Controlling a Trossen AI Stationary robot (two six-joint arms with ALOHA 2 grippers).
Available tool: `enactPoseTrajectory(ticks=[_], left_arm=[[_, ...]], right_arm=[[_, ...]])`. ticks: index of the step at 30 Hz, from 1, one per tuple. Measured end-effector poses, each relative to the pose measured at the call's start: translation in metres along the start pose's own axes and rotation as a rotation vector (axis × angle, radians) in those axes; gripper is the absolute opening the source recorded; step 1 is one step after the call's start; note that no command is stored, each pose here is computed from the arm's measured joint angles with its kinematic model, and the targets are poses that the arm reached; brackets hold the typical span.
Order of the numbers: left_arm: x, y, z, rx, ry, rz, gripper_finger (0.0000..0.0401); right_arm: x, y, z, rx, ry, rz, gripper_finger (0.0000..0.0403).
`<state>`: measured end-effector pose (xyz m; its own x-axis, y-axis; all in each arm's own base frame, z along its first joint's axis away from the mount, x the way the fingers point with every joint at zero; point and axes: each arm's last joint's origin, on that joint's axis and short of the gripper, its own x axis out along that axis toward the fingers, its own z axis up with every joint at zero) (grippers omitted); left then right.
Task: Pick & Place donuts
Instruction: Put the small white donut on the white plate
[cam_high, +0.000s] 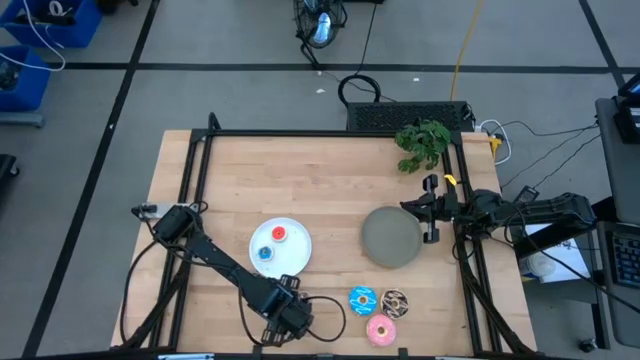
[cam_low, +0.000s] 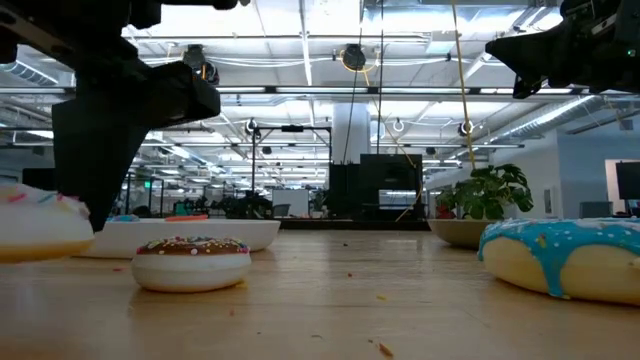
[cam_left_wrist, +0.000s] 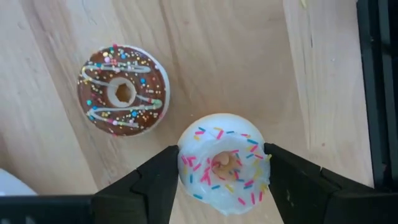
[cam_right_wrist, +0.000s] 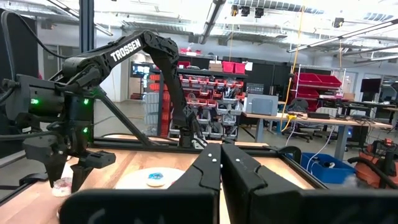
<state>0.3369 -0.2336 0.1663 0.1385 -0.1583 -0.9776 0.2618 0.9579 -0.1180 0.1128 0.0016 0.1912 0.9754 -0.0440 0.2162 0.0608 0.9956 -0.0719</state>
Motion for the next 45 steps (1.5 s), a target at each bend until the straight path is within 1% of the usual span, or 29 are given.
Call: enactPoseTrajectory(ticks=[3,8,13,18,23,28,31,33,40,45], left_arm=[[-0.006,0.000,0.001,-0.004,0.020,0.008,0.0229],[-0.031,0.000,0.009,-0.027,0.050,0.028,0.0229],[-0.063,0.001,0.021,-0.025,0.030,0.051,0.0230],[-0.092,0.005,0.030,-0.044,0.001,0.040,0.0230],[-0.119,0.004,0.034,-0.027,-0.018,0.038,0.0230],[-0.142,0.007,0.030,-0.037,-0.005,0.070,0.0230],[-0.156,0.011,0.027,-0.054,-0.028,0.068,0.0230],[-0.167,0.014,0.023,-0.069,-0.053,0.072,0.0230],[-0.204,0.024,0.007,-0.114,-0.140,0.147,0.0230],[-0.220,0.034,-0.005,-0.170,-0.127,0.177,0.0230]], right_arm=[[0.000,0.000,0.000,0.000,0.000,0.000,0.0000],[0.000,0.000,0.000,0.000,0.000,0.000,0.0000],[0.000,0.000,0.000,0.000,0.000,0.000,0.0000],[0.000,0.000,0.000,0.000,0.001,0.000,0.0000],[0.000,0.000,0.000,0.000,0.003,0.001,0.0000],[0.000,0.000,0.000,0.000,0.005,0.001,0.0000],[0.000,0.000,-0.001,0.000,0.005,0.001,0.0000],[0.000,0.000,0.000,0.000,0.005,0.001,0.0000],[0.000,0.000,-0.001,0.000,0.005,0.001,0.0000],[0.000,0.000,-0.001,0.000,0.006,0.001,0.0000]])
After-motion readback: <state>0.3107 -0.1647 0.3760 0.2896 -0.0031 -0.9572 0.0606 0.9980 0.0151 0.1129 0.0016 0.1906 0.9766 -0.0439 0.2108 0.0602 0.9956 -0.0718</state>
